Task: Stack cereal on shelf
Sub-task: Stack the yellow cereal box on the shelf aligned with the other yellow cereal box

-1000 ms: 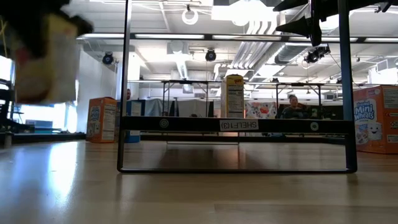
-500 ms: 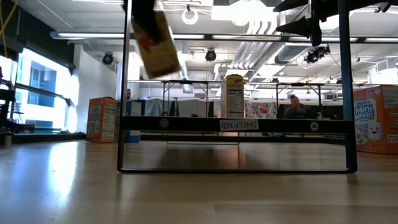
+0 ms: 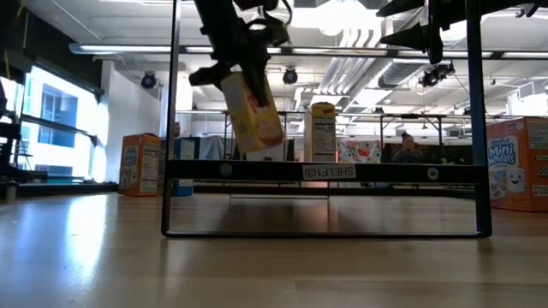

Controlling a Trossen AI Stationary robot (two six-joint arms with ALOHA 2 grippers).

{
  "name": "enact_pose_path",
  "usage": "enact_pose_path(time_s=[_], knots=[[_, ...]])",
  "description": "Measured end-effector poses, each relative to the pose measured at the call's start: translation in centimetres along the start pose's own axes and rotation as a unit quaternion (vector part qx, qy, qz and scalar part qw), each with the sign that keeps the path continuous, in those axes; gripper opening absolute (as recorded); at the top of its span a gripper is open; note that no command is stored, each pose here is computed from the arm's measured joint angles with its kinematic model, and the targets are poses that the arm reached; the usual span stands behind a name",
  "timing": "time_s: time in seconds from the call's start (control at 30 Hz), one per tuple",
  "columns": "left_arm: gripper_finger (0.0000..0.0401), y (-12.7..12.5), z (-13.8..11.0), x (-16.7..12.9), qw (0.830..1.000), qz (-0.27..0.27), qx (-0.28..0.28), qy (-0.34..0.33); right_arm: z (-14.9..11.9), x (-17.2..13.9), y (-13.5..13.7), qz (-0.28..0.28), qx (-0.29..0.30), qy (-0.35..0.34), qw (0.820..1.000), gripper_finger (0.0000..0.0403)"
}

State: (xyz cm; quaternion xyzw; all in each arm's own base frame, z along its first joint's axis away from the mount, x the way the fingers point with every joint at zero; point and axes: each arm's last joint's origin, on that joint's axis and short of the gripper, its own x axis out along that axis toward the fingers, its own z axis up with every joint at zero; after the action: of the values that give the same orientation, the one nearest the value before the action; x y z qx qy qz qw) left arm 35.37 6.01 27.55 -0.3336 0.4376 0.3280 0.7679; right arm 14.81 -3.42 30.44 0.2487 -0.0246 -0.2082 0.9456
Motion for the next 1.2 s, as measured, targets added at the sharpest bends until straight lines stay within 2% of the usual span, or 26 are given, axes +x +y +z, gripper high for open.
enact_pose_path(time_s=[0.27,0.53,0.97,1.2], knots=[[0.0149,0.1,0.3,2.4,0.999,0.032,-0.026,-0.003,0.0,0.0,0.0,-0.001,0.000,0.001,1.000,0.0241],[0.0153,-0.5,1.3,2.7,0.998,-0.005,-0.040,-0.045,0.0,0.0,0.0,-0.001,0.000,0.002,1.000,0.0241],[0.0223,-0.6,1.5,2.7,0.998,-0.010,-0.029,-0.054,-0.1,0.0,0.0,-0.002,-0.001,0.003,1.000,0.0241],[0.0241,-0.5,1.4,2.6,0.999,-0.010,-0.028,-0.044,-0.1,0.0,0.0,-0.002,-0.001,0.003,1.000,0.0241]])
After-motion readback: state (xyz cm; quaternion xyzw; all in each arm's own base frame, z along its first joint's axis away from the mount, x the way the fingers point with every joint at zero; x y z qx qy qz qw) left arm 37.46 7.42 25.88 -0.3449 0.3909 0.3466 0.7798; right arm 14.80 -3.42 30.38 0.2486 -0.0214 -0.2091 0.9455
